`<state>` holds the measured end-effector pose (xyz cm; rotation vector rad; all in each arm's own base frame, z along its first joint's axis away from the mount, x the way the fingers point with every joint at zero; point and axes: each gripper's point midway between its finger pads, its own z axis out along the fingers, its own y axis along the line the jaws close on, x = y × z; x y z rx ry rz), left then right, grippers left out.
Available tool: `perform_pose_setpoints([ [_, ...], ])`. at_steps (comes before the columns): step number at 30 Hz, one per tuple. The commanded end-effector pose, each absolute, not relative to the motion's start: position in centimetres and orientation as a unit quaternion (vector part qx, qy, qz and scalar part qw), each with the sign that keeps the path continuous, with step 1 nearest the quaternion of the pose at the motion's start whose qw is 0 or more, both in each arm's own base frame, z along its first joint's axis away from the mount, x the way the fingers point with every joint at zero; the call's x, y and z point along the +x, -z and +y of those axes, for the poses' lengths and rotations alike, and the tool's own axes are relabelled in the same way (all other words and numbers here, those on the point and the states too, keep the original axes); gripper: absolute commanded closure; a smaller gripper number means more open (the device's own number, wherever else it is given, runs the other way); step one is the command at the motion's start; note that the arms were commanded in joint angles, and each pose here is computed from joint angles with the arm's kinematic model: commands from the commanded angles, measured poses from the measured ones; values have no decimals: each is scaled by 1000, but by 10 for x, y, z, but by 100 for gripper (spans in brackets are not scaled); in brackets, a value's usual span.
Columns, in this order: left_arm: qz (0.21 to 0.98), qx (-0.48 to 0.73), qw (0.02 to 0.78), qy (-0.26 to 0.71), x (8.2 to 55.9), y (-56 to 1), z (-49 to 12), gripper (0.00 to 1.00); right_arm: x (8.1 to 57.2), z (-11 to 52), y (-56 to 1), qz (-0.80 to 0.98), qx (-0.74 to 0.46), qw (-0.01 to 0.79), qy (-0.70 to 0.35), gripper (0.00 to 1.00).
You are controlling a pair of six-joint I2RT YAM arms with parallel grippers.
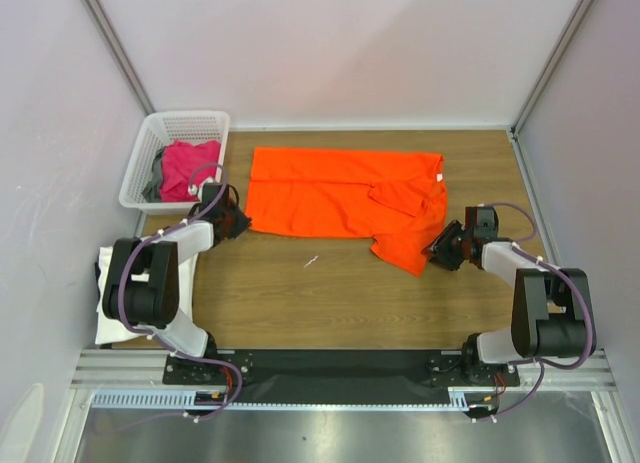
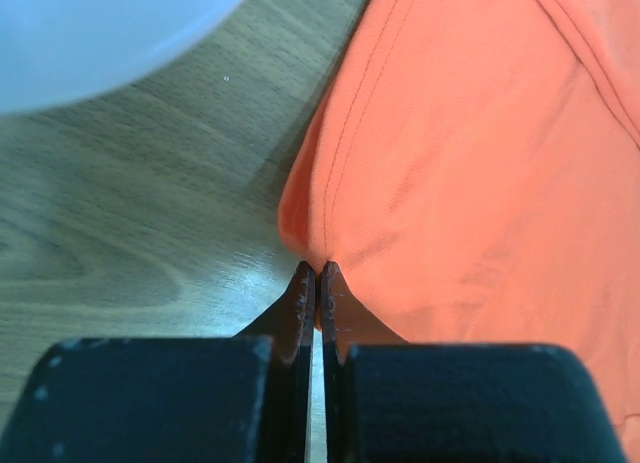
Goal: Fold and stack the t-shirts
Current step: Fold the tshirt
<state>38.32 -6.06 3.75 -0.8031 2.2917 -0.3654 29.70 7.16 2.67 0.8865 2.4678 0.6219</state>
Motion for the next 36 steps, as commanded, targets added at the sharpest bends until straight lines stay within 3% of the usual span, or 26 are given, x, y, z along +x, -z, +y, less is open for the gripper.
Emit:
perform_pose_setpoints([
  [1,878,-305,346,130,390,-43,-55,100,311,75,-31,887,318,237,-238,60],
  [2,878,-305,346,129,390,-43,-54,100,312,75,-32,887,317,237,-239,62],
  [4,878,-306,345,126,390,-41,-54,100,312,76,-30,888,316,233,-239,75],
  [7,879,-307,345,121,390,-43,-52,100,314,76,-35,888,312,236,-241,100],
  [25,866,-292,392,100,413,-87,-41,100,387,79,-142,854,268,337,-293,100],
  [36,850,-289,426,110,456,-125,-43,100,443,74,-169,841,247,368,-310,100],
])
